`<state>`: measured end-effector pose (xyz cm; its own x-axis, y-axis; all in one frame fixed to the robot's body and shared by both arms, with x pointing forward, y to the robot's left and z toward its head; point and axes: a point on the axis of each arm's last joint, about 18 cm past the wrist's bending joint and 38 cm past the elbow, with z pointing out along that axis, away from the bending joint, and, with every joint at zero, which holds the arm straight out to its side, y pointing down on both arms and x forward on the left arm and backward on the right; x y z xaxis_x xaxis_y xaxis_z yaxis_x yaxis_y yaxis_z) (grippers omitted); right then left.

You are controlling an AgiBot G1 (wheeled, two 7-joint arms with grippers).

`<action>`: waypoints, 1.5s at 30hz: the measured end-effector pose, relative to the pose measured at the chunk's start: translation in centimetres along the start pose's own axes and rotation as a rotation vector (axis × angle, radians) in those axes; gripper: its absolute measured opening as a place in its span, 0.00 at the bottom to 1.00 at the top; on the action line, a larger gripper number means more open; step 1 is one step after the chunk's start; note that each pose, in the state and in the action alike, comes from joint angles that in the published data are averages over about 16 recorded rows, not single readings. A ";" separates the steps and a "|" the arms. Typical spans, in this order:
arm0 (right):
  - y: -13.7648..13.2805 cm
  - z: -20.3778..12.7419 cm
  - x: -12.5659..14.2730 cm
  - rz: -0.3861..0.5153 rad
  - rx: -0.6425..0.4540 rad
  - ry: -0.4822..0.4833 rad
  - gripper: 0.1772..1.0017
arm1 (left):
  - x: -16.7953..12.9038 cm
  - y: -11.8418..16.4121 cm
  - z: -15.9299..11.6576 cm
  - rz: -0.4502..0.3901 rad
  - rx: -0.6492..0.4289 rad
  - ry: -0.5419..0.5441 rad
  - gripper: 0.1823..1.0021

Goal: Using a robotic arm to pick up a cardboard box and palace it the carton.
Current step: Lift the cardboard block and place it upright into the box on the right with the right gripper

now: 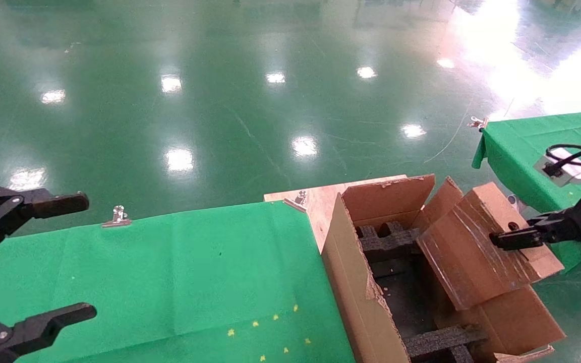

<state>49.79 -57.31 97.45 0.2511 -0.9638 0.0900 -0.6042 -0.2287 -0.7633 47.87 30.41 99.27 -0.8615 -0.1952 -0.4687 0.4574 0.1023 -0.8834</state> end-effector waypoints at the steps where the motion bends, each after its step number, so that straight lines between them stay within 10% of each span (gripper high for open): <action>1: 0.2 0.2 0.0 0.008 -0.002 0.005 0.14 | 0.0 0.0 0.0 0.000 0.000 0.000 1.00; 45: 2.7 10.5 -1.0 0.126 -0.067 0.162 0.14 | 0.0 0.0 0.0 0.000 0.000 0.000 1.00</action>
<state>55.82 -55.52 88.55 0.0485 -0.9936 0.1021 -0.6733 -0.1080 -0.7315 47.87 30.41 99.27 -0.8615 -0.1952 -0.4687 0.4574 0.1023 -0.8834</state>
